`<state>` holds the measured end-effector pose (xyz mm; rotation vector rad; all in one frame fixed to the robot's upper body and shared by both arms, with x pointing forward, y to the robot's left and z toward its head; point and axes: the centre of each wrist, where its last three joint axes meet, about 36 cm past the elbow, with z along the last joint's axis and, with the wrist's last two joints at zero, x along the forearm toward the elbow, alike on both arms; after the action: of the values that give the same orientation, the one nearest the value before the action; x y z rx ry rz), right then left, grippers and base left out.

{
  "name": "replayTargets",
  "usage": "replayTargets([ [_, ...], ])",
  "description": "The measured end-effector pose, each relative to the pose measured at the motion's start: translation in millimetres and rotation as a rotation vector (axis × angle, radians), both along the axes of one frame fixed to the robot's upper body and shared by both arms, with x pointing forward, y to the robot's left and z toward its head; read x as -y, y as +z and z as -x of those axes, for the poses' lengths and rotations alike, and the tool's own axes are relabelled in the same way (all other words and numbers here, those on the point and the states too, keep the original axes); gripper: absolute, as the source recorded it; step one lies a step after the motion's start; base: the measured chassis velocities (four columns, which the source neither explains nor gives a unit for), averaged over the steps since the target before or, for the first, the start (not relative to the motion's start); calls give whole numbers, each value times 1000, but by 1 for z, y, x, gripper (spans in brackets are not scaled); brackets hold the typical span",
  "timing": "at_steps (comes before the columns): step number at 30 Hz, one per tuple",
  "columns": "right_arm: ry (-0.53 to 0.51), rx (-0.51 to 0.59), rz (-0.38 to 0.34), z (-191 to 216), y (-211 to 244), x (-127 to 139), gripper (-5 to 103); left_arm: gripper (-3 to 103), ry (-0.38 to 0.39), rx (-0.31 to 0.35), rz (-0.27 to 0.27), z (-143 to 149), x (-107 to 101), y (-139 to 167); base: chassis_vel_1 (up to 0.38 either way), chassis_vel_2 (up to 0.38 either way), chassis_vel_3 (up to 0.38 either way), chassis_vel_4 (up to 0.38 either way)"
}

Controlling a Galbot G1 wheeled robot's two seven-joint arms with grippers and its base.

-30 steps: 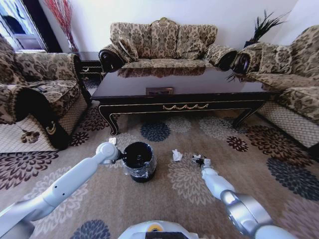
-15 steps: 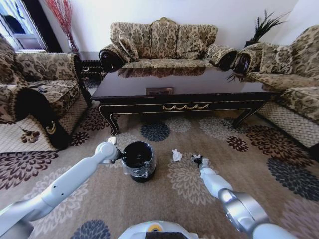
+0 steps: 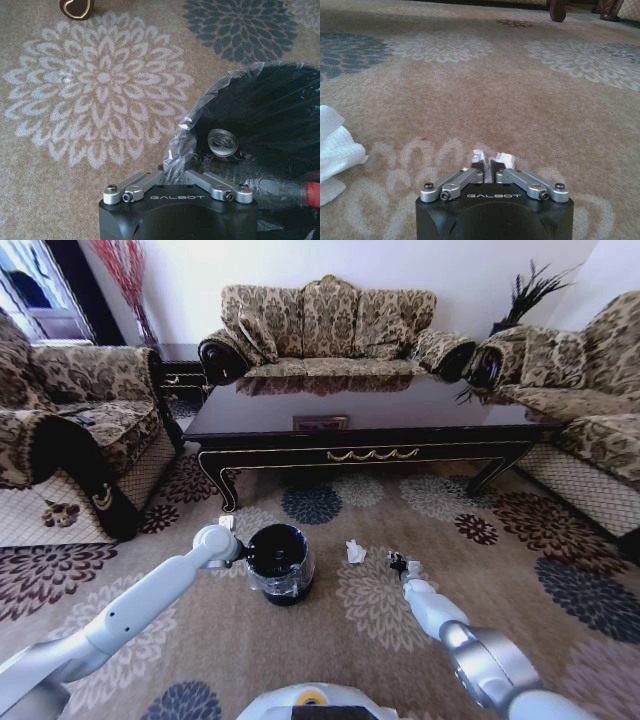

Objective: Move to the front of the table and pick up the trash from the floor, then place it into the trash bin.

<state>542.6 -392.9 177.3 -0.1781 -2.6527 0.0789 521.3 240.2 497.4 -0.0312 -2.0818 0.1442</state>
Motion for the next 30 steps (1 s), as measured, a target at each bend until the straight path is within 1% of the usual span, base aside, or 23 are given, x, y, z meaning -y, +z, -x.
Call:
replayTargets([
  [1,1,1,0,0,0,0,4,0,0,0,0,0,0,0,0,0,0,0],
  [3,1,3,1,1,0,1,1,0,0,0,0,0,0,0,0,0,0,0],
  [8,0,10,4,0,1,3,0,0,-1,0,2,0,1,0,0,0,0,0],
  [16,9,67,10,1,10,10,0,0,-9,0,4,1,4,0,0,0,0,0],
  [18,10,99,27,-1,20,17,0,0,-15,1,2,1,6,0,0,0,0,0],
  [21,8,116,52,-1,25,24,0,0,-21,2,2,1,9,1,0,0,0,0],
  [22,19,130,82,1,29,32,0,0,-25,2,2,1,11,1,0,0,0,0],
  [24,26,150,112,4,34,44,0,0,-36,2,6,1,16,1,0,0,0,0],
  [25,26,150,112,4,34,44,0,0,-36,2,6,1,16,1,0,0,0,0],
  [27,31,176,129,9,44,59,0,0,-48,4,5,1,21,1,0,0,0,0],
  [30,43,203,130,12,53,65,0,0,-62,7,3,1,26,3,0,0,0,0],
])
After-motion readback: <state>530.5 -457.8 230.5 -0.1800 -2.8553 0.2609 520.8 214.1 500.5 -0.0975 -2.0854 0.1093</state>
